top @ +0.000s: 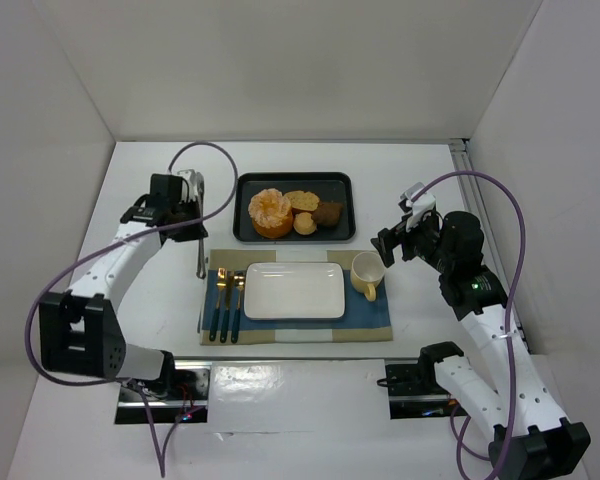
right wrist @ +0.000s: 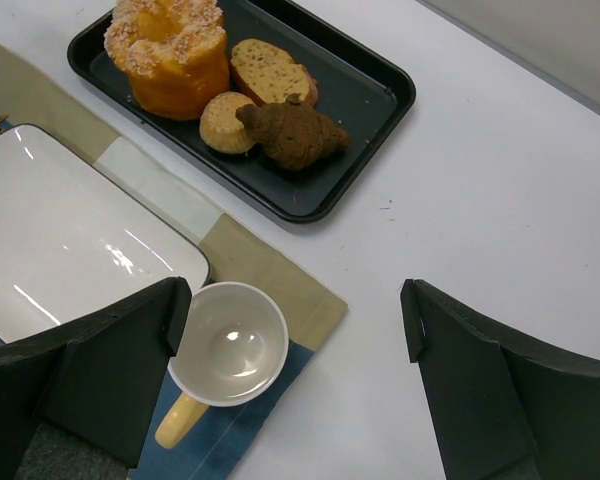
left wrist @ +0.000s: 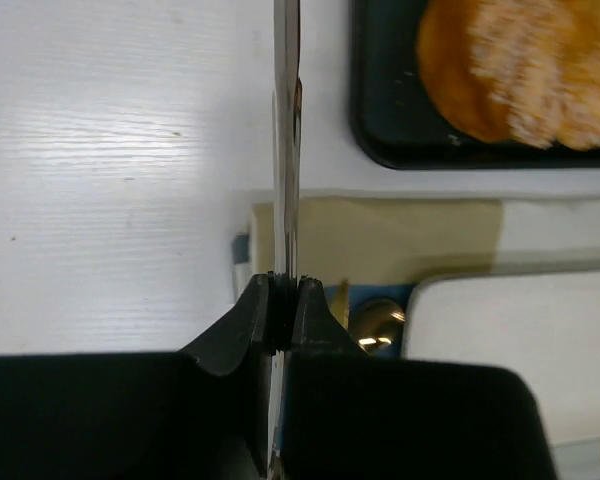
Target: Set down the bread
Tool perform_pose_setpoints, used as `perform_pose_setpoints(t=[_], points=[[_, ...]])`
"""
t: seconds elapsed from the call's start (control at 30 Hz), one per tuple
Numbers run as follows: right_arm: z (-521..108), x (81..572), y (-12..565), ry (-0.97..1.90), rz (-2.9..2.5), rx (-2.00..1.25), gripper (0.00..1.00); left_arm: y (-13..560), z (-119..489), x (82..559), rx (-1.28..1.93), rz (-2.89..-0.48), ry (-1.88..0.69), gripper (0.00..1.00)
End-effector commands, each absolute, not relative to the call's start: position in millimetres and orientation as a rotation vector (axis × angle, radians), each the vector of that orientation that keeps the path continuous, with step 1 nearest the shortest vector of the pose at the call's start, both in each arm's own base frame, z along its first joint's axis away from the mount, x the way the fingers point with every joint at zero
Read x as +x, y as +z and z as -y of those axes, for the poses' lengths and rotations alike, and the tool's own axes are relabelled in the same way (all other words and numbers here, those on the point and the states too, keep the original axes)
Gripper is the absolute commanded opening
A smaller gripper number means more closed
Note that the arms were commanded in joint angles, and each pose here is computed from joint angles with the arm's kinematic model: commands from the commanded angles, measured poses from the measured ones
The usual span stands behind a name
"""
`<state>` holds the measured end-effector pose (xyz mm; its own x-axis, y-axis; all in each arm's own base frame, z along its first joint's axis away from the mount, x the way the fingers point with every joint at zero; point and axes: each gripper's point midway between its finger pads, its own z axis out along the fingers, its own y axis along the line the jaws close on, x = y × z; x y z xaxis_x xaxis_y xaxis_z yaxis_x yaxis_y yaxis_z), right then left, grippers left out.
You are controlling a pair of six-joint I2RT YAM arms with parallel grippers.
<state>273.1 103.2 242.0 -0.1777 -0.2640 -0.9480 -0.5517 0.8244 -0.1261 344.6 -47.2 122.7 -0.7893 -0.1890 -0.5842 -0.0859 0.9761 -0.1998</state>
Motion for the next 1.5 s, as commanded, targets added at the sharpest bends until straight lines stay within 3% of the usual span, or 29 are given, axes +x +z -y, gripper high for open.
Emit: perform_pose_setpoints(t=[0.0, 0.07, 0.1, 0.23, 0.43, 0.87, 1.1, 1.47], points=[[-104.1, 271.5, 254.6, 0.289, -1.734, -0.630, 1.00, 141.0, 86.1, 322.9, -0.075, -2.481, -0.356, 0.00], [-104.1, 271.5, 254.6, 0.289, -1.734, -0.630, 1.00, 160.6, 106.0, 313.5, 0.001, -2.464, -0.423, 0.09], [-104.1, 271.5, 254.6, 0.289, -1.734, -0.630, 1.00, 172.1, 123.5, 305.3, 0.071, -2.452, -0.470, 0.20], [-104.1, 271.5, 254.6, 0.289, -1.734, -0.630, 1.00, 196.2, 158.7, 290.5, 0.200, -2.407, -0.571, 0.46], [-104.1, 271.5, 254.6, 0.289, -1.734, -0.630, 1.00, 213.3, 199.9, 268.1, 0.319, -2.381, -0.671, 0.63], [-103.7, 271.7, 254.6, 0.283, -1.731, -0.637, 1.00, 186.7, 249.2, 264.5, 0.477, -2.464, -0.571, 0.66], [-103.7, 271.7, 254.6, 0.283, -1.731, -0.637, 1.00, 169.3, 254.4, 282.1, 0.475, -2.493, -0.406, 0.66], [-103.7, 271.4, 250.4, 0.285, -1.740, -0.638, 1.00, 171.1, 260.6, 301.6, 0.464, -2.469, -0.360, 0.66]])
